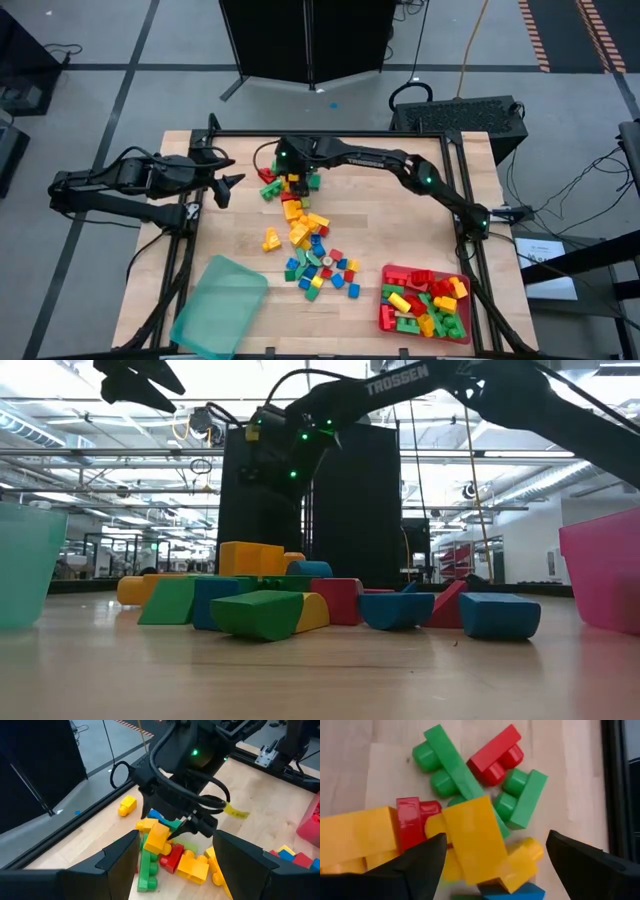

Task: Sort blocks by size
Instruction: Put the 2-stud yellow game piece into the pink bin

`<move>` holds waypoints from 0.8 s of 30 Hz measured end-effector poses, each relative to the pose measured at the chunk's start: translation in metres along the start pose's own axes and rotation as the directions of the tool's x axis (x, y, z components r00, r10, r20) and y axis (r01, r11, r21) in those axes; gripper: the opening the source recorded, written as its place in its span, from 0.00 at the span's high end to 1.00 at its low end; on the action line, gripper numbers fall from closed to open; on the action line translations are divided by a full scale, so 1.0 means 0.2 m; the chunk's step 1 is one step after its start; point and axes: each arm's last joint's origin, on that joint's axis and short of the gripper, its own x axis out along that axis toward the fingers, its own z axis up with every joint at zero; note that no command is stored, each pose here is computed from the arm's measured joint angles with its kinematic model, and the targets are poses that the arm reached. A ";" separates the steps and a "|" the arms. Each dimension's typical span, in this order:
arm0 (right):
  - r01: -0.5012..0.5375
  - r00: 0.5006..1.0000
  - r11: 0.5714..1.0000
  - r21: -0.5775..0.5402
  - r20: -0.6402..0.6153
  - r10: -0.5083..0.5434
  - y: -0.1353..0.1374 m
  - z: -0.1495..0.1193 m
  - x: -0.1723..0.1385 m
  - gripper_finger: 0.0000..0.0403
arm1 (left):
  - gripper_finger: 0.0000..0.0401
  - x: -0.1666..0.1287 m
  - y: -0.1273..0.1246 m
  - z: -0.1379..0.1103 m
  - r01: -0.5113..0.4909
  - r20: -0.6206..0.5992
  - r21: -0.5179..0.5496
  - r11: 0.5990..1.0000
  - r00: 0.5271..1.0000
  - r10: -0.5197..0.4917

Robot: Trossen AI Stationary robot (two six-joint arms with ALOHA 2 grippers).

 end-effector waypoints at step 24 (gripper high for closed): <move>-0.004 0.992 0.960 0.281 -0.119 0.039 0.05 -0.10 0.22 0.70 | 0.36 0.00 0.00 0.00 -0.002 -0.005 0.002 1.000 1.000 0.002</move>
